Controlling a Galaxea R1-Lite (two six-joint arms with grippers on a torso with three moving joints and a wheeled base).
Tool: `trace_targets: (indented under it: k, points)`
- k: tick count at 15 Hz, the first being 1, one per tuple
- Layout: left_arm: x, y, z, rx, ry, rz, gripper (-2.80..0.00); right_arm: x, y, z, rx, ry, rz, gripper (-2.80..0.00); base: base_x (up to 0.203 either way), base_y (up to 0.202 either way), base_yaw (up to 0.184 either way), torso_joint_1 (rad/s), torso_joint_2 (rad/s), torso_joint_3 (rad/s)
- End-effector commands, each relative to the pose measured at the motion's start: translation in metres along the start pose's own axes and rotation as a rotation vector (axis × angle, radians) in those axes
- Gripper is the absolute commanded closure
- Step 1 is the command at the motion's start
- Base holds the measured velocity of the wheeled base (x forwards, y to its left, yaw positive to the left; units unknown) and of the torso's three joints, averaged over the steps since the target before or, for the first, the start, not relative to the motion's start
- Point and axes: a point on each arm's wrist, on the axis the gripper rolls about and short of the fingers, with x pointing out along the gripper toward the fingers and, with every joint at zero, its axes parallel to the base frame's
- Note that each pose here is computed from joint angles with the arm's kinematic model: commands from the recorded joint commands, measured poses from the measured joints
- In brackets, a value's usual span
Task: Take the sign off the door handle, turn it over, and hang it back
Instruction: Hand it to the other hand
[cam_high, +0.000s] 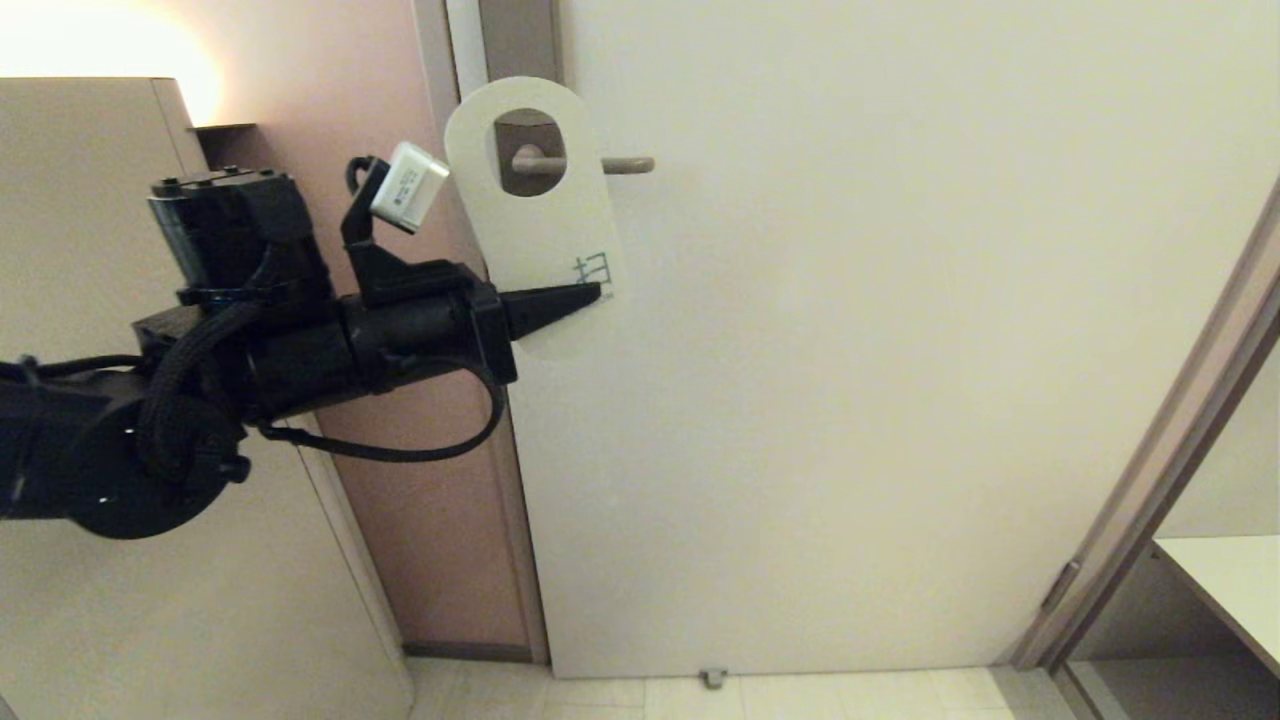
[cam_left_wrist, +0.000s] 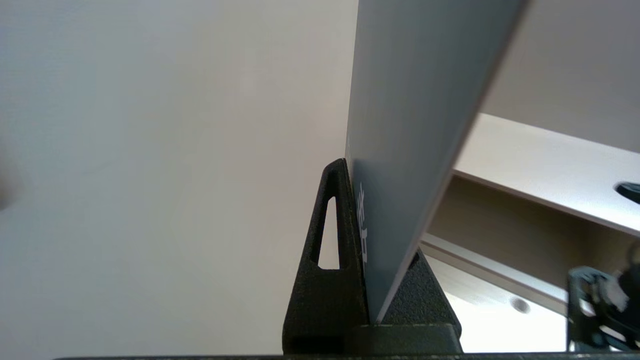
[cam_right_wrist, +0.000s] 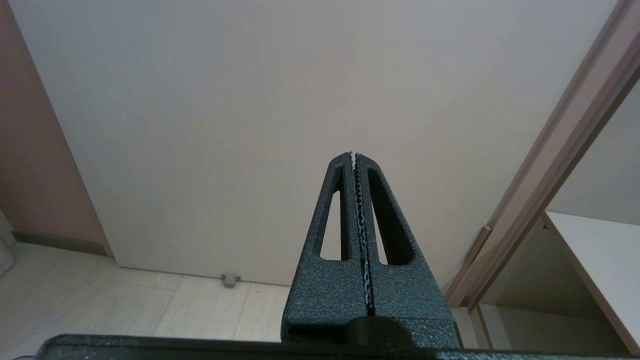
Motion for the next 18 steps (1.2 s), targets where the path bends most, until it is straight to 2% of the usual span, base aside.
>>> trace_targets:
  k: [1, 6, 9, 12, 18]
  points:
    - [0.032, 0.011, -0.022, -0.034, 0.046, -0.045, 0.0, 0.0, 0.0, 0.0, -0.001, 0.0, 0.002, 0.0, 0.0, 0.0, 0.0, 0.0, 0.0, 0.0]
    - [0.097, 0.002, -0.051, -0.074, 0.09, -0.192, 0.0, 0.0, 0.0, 0.0, -0.004, 0.0, 0.003, 0.0, 0.0, 0.0, 0.0, 0.0, 0.0, 0.0]
    - [0.124, -0.003, -0.067, -0.086, 0.108, -0.247, 0.0, 0.0, 0.0, 0.0, -0.008, 0.0, 0.003, 0.0, 0.0, 0.0, 0.0, 0.0, 0.0, 0.0]
    - [0.135, -0.01, -0.082, -0.103, 0.14, -0.294, 0.0, 0.0, 0.0, 0.0, -0.008, 0.0, 0.005, 0.0, 0.0, 0.0, 0.0, 0.0, 0.0, 0.0]
    - [0.141, -0.019, -0.089, -0.109, 0.155, -0.328, 0.0, 0.0, 0.0, 0.0, -0.007, 0.004, 0.005, 0.0, 0.0, 0.0, 0.0, 0.0, 0.0, 0.0]
